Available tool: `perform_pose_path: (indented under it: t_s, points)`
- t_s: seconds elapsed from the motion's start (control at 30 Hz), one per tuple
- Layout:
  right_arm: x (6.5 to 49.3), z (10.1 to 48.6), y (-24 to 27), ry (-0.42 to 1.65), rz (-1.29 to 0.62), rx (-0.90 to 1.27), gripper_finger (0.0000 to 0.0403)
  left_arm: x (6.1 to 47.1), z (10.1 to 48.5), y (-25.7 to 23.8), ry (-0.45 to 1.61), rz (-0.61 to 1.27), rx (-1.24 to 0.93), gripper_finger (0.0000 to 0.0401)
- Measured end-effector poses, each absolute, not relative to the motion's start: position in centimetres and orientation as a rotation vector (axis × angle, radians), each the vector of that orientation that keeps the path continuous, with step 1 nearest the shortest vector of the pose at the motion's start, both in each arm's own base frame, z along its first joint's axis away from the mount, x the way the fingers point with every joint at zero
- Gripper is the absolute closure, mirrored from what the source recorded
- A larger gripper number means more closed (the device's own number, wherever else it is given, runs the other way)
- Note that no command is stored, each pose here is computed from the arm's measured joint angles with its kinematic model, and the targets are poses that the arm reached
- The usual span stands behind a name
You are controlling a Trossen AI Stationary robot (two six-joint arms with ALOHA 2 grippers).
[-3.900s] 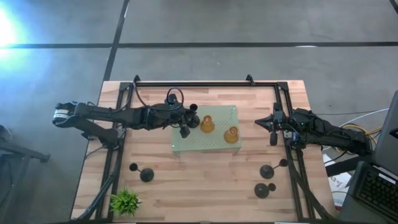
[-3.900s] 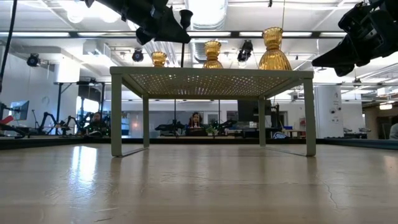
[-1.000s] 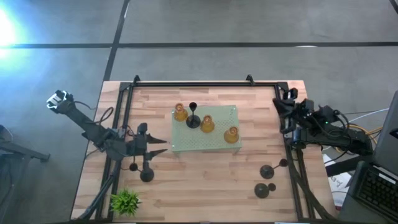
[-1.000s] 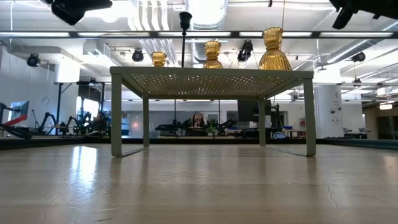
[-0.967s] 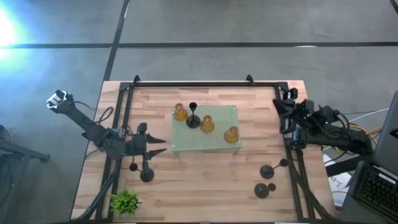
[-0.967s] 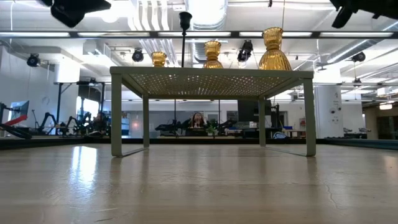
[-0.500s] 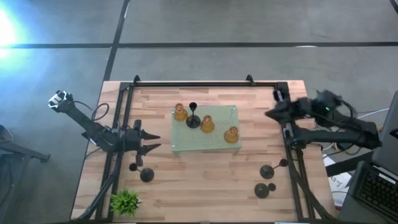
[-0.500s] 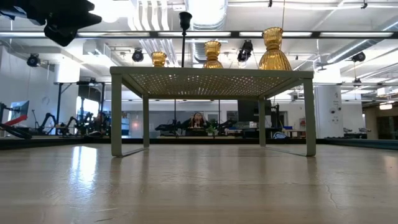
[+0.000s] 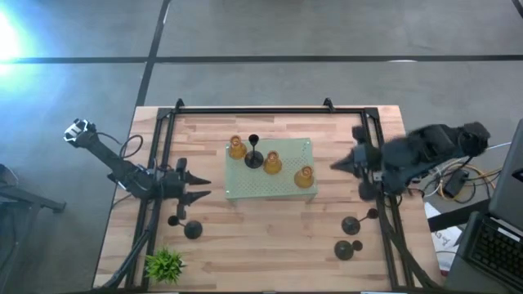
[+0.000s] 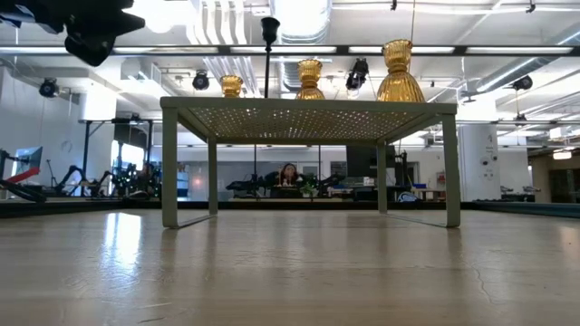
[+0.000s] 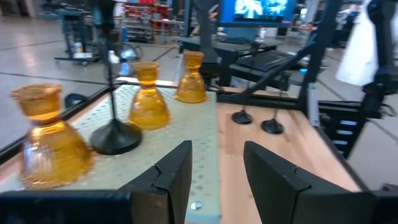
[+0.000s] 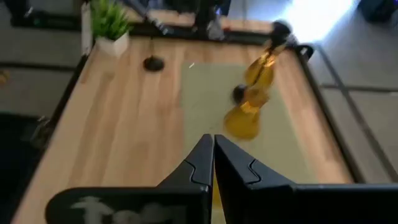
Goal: Pick & Place candle stick holders
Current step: Put the black candle holder on the shelf
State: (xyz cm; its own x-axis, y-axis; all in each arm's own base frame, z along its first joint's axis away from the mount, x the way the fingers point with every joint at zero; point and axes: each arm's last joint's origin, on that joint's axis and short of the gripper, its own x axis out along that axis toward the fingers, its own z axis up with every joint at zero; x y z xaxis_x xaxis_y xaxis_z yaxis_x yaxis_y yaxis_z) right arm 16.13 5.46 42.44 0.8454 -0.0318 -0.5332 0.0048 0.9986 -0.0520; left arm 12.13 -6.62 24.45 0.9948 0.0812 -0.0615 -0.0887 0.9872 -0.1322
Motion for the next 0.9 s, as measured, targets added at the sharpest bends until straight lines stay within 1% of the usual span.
perform_pose_path:
  t_s: [0.07,0.17,0.3,0.47,0.67,0.77,0.9]
  points:
    - [15.6,42.8,7.1,0.606,-0.024,-0.032,0.0394,12.1,24.6,-6.7,0.054,0.056,-0.138,0.0252]
    - [14.8,43.3,9.1,0.651,-0.029,0.050,0.0394,12.2,25.1,-6.8,0.034,0.029,-0.128,0.0252]
    - [14.4,43.0,11.7,0.723,-0.003,0.149,0.0394,12.3,25.9,-7.1,-0.015,-0.040,-0.098,0.0252]
    - [14.2,42.1,15.1,0.818,0.046,0.172,0.0394,12.9,26.3,-7.7,-0.072,-0.107,-0.039,0.0252]
    - [14.0,41.5,18.9,0.876,0.088,0.180,0.0394,13.4,27.1,-8.1,-0.081,-0.119,0.008,0.0252]
    - [13.4,41.3,20.3,0.925,0.055,0.202,0.0394,13.4,27.3,-8.1,-0.088,-0.115,0.022,0.0252]
    - [12.2,40.2,21.8,1.011,-0.071,0.238,0.0394,13.4,27.4,-8.1,-0.092,-0.109,0.038,0.0252]
